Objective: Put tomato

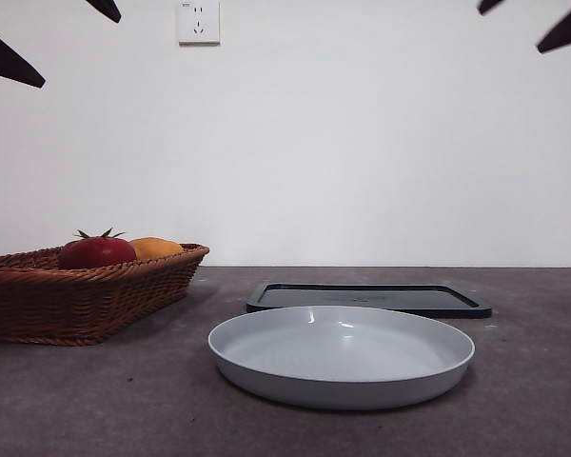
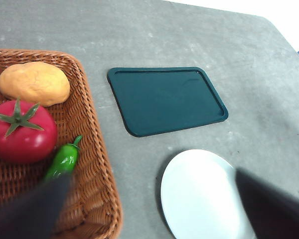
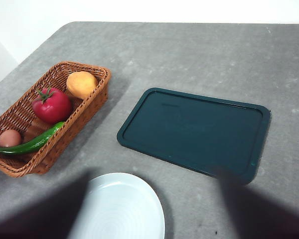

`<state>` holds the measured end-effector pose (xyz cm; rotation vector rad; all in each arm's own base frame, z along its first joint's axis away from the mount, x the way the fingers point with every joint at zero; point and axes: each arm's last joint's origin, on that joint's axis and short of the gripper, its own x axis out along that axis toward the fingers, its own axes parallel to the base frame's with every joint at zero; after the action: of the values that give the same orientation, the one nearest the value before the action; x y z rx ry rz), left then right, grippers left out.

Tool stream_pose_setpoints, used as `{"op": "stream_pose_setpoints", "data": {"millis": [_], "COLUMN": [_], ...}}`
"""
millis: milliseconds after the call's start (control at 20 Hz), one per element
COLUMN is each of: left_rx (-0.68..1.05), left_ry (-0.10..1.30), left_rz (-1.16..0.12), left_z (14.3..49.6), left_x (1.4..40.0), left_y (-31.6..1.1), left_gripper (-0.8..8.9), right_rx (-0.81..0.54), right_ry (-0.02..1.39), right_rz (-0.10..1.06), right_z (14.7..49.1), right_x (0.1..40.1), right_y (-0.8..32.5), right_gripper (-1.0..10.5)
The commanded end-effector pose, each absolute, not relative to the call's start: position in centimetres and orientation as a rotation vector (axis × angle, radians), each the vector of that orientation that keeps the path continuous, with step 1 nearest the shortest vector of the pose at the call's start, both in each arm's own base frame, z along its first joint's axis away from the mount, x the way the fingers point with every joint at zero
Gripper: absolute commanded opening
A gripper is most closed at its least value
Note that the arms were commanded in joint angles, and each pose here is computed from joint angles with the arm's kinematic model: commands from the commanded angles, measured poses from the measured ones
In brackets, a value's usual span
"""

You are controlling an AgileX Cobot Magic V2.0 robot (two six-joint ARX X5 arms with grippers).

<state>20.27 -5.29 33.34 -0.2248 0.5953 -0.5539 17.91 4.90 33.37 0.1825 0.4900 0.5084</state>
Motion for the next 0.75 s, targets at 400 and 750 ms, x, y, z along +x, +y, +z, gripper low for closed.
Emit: {"op": "stream_pose_setpoints", "data": {"millis": [400,750], "left_rx": [-0.224,-0.149], "left_ry": [0.575,0.746], "left_rz": [-0.558,-0.356], "left_z": [34.0,33.7], "left_x": [20.6,24.6], "left_y": [-5.4,-5.2], "left_gripper": [8.01,7.78], "right_rx": [0.176,0.176], "right_ry": [0.471,0.471], "right_rz": [0.516,0.516], "right_z": [33.8,33.8], "right_x": [18.1,18.1], "right_y": [5.0,5.0], "right_gripper": [5.5,5.5]}}
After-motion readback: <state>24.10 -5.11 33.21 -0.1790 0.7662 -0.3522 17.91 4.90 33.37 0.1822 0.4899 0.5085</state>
